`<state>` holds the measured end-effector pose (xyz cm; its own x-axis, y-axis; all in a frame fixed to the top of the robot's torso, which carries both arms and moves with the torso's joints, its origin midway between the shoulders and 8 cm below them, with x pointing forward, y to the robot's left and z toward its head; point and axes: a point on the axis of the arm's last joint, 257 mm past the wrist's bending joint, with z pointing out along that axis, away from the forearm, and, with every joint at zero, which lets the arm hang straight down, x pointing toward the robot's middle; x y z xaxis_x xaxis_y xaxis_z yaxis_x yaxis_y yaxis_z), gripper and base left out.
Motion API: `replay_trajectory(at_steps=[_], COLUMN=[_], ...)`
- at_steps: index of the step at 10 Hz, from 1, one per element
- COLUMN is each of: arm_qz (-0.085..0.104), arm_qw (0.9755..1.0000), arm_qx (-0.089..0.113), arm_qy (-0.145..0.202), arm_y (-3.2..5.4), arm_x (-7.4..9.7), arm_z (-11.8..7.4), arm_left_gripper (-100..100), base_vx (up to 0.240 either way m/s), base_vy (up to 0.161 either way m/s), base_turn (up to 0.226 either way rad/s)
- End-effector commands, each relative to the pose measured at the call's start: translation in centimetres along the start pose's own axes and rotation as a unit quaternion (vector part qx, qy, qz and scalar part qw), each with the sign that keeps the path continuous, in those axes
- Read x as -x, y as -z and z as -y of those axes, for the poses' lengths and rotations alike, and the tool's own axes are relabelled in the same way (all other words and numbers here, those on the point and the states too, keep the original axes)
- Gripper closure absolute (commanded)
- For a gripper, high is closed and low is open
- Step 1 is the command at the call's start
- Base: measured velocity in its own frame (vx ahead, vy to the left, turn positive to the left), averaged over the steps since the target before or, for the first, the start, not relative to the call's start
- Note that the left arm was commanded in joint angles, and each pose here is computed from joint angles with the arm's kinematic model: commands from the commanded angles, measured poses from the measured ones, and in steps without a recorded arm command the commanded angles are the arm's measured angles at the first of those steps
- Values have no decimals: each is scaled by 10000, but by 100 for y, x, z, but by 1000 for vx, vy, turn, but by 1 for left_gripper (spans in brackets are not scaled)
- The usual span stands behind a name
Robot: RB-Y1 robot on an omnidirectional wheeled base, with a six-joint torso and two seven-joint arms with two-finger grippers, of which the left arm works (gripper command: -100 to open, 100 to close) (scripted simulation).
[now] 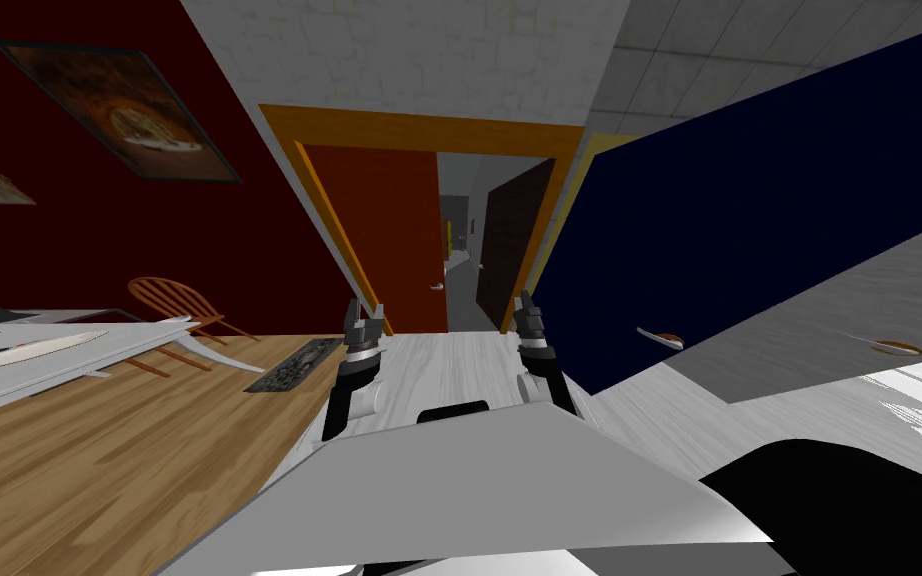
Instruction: Push the door open
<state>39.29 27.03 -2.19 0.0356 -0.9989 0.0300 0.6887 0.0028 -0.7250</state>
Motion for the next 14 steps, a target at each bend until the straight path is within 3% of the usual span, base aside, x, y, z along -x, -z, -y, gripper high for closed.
replay_trajectory(at_steps=[1,8,14], arm_qz=[-34,-170,-282], arm_qw=[9999,9975,9924], arm_qx=[129,692,1194], arm_qy=[6,36,56], arm_y=[29,200,398], arm_x=[-24,-93,-158], arm_z=[-158,-789,-1317], arm_left_gripper=[-100,-100,-100], base_vx=[82,95,104], base_vy=[-11,-12,-18], base_turn=[10,10,10])
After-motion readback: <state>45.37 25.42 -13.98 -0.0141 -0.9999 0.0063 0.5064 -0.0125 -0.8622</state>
